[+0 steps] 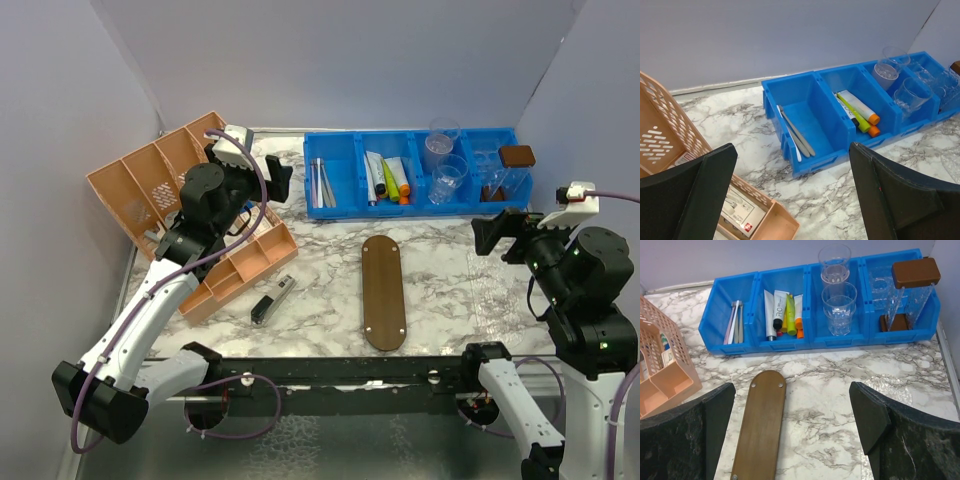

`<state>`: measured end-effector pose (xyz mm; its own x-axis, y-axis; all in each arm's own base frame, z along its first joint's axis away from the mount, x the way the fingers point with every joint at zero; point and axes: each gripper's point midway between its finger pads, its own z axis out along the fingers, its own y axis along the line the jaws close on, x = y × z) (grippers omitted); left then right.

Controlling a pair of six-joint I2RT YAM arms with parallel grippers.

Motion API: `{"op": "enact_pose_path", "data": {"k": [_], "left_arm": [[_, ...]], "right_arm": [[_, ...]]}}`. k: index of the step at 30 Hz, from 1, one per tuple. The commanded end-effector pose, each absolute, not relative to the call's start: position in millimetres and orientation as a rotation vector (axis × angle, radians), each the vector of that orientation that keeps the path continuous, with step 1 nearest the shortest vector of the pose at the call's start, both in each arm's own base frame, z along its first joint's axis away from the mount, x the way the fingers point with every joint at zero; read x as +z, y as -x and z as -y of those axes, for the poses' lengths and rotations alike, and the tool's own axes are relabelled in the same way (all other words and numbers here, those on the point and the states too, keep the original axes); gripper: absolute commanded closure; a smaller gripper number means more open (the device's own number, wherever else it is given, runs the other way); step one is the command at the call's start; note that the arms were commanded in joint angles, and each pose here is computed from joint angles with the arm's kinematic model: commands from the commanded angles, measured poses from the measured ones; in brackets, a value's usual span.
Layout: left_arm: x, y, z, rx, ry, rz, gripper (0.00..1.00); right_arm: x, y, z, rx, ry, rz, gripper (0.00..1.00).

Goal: Prepare toiletry sets of a toothbrush and toothpaste on the tray
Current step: Pick up the cup from the storage box.

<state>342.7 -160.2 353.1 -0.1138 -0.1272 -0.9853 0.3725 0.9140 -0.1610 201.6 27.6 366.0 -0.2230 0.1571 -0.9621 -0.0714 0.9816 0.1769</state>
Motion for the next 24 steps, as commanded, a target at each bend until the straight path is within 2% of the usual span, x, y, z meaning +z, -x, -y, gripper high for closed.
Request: {"op": "enact_pose_path", "data": {"k": [1,8,13,19,24], "left_arm": [[358.0,-343.1,160.9,-0.428,-0.19,-1.608,0.01],[354.3,-344.7,162.6,-0.432,-0.19,-1.616,0.01],[351.9,-343.4,166.2,-0.446,-0.193,-1.618,0.01],[346.8,-338.4,181.4,-0.478,-0.223,-1.629,0.01],[348.1,-328.8,193.7,-0.471,-0.263,-1.619,0.01]], "right_arm": [[369.7,-206.3,-23.2,0.186,-0.073,-1.76,0.0],[364.1,-225.5,-18.1,0.158,-0.108,-1.781,0.0],[356.8,-258.2,-23.4,0.174,-0.092,-1.808,0.0],[335.2,-309.3,-6.8,0.046,-0.126,-1.908,0.0],[329.8,-353.7,9.6,-0.069,-0.177,-1.94,0.07]]}}
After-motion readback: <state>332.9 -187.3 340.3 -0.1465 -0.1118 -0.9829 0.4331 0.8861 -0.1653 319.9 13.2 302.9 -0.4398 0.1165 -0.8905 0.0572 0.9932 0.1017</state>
